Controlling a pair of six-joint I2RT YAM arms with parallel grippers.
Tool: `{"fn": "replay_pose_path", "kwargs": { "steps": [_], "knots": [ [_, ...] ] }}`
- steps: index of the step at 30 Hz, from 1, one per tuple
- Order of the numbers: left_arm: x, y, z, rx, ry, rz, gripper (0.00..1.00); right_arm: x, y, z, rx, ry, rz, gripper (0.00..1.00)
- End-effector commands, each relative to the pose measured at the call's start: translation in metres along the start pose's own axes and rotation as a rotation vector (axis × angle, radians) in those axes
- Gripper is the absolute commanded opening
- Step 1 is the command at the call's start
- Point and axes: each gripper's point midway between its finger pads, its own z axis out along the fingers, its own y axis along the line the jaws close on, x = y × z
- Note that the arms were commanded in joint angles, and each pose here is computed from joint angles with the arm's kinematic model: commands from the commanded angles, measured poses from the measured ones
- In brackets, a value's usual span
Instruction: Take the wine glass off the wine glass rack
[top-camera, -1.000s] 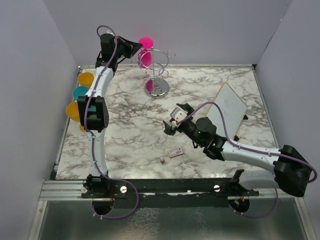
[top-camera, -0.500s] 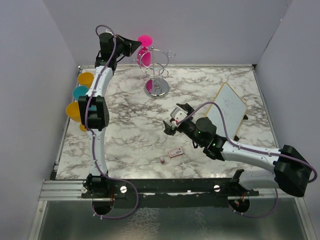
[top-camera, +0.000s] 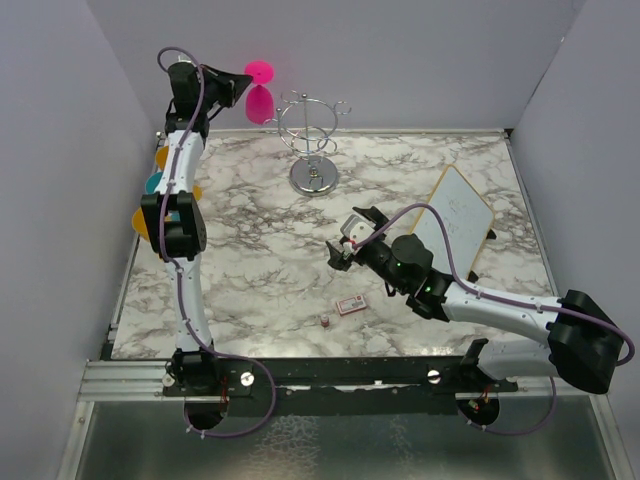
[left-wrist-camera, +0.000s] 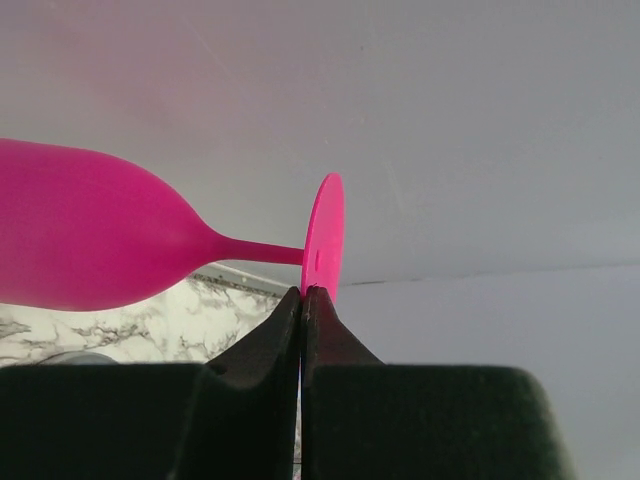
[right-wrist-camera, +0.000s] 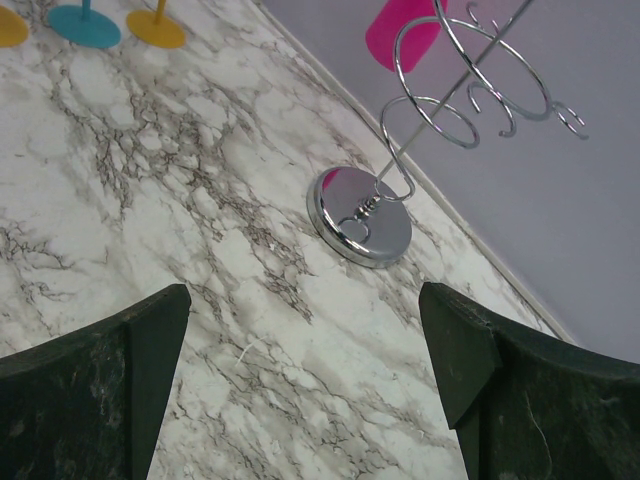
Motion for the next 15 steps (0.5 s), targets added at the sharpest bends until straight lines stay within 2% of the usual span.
{"fn": "replay_pose_path", "kwargs": {
  "steps": [1, 8, 15],
  "knots": [
    [-0.027, -0.060, -0.030, 0.091, -0.065, 0.099, 0.00, -0.018, -0.004, 0.000, -0.006, -0.051, 0.022, 0.99],
    [-0.024, -0.115, -0.091, 0.114, -0.092, 0.360, 0.00, -0.023, 0.000, 0.002, -0.038, -0.046, 0.065, 1.00],
    [-0.013, -0.156, -0.183, 0.059, -0.226, 0.649, 0.00, -0.036, 0.005, 0.007, -0.080, 0.019, 0.232, 1.00]
  ]
}}
